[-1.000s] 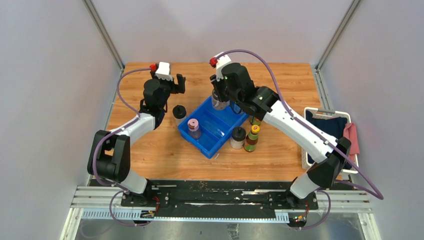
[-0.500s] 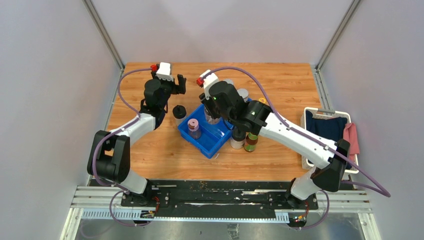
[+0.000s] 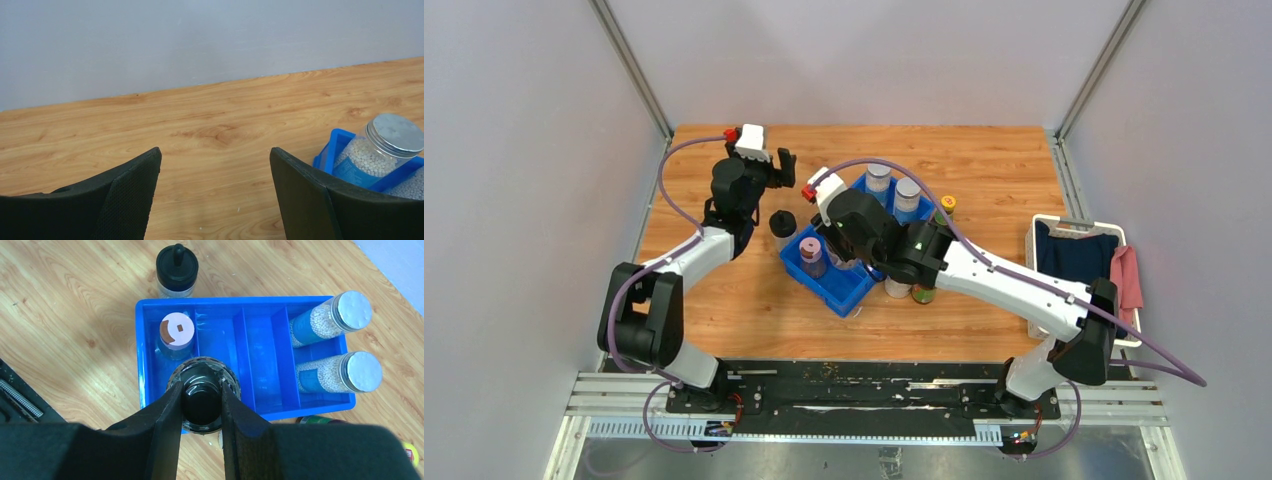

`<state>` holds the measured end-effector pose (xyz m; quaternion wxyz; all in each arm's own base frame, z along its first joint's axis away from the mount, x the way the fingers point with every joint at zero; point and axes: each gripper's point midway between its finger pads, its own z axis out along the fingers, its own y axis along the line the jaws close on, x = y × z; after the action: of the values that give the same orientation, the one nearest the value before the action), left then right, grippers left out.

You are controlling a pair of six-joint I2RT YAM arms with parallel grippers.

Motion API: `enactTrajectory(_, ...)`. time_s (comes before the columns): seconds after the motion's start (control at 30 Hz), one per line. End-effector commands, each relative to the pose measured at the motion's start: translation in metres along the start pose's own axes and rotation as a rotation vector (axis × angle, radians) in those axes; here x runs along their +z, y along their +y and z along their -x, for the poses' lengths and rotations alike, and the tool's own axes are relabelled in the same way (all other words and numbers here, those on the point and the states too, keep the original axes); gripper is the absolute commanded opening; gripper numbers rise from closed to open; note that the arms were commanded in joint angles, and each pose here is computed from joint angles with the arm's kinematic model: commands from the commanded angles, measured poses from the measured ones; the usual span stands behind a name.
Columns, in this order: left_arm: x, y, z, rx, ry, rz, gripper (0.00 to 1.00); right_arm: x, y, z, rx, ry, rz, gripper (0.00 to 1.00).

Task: Organize the condiment bottles
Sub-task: Place the bottle in the storage box.

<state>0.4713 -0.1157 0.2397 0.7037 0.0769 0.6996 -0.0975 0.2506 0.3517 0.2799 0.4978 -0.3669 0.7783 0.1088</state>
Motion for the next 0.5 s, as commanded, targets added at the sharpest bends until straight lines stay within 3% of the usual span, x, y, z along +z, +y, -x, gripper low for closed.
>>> enactTrajectory(0.0,-0.006,-0.001,0.013,0.001,-0.028,0.005,0.86,-0.011,0.008,0.015,0.022,-0.066,0.011,0.00)
enactTrajectory(0.47,-0.009,0.004,0.011,-0.001,-0.026,0.038,0.86,-0.003,0.030,0.007,0.017,-0.066,0.061,0.00)
